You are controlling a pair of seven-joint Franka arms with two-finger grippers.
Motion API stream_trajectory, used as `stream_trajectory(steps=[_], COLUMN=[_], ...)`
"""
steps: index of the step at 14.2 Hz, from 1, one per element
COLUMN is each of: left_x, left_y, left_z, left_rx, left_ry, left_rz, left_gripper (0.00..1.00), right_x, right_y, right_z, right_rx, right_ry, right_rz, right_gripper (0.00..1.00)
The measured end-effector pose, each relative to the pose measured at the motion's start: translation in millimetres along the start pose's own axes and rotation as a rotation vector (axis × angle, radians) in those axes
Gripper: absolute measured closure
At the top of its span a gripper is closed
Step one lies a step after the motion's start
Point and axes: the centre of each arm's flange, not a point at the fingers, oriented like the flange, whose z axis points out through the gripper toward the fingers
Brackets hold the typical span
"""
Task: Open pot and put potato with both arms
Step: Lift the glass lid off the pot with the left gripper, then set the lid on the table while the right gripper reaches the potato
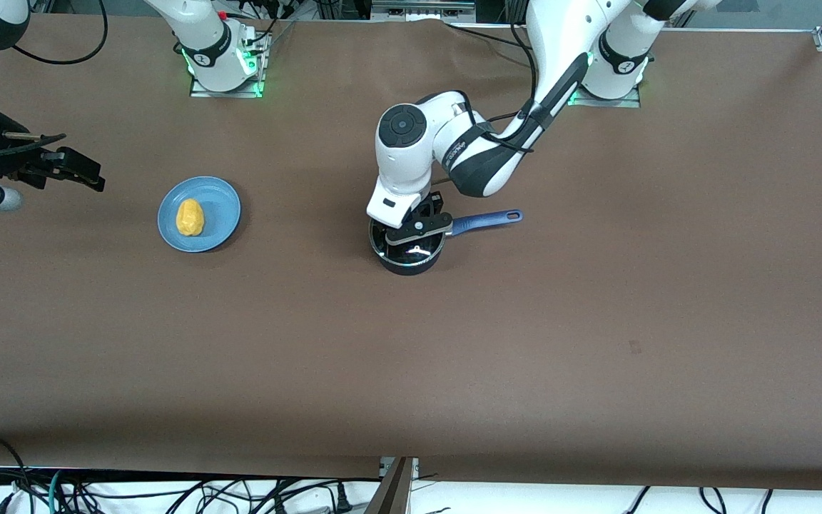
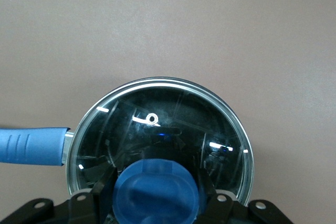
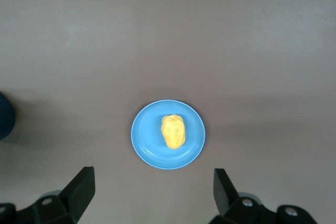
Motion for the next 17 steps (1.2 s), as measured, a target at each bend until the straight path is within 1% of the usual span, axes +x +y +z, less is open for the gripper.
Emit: stream_trajectory(steps=[3,5,7,8,10,13,15,17], left_x=[4,20,55,81,137,217,253,277], left_y=[0,-7,-30,-49,-103,-214,-282,-342], left_z=[-8,-32,-65,-81,-104,-109,-98,-78], left_rx=[-0.011,-0.012,-0.006,-0.003,0.010,0.034,0.059,0.076], left_ry=[0.004,0.011,0.031,0.040,0.036,0.000,-0.032,-0.074], left_rz=[-0.004,0.010,0.038,0.064,0.152,0.283,0.344,0.396], left_gripper=[0.34,0.34,0.34,0.34,0.34,0.34,0.34,0.34], right_x=[0,0,0,0,-2,-4,-2,0], right_y=[0,0,0,-1,-1,-1,-2,-6], right_z=[0,0,0,0,3,18,41,70], right_rx=[0.000,0.000,0.000,0.000,-0.001,-0.007,-0.028,-0.070], right_ry=[0.000,-0.001,-0.001,-0.001,-0.022,-0.067,-0.110,-0.140], right_rz=[0.000,0.000,-0.001,-0.001,-0.002,-0.003,-0.010,-0.030], right_gripper=[0.00,0.00,0.00,0.00,0.00,0.00,0.00,0.00])
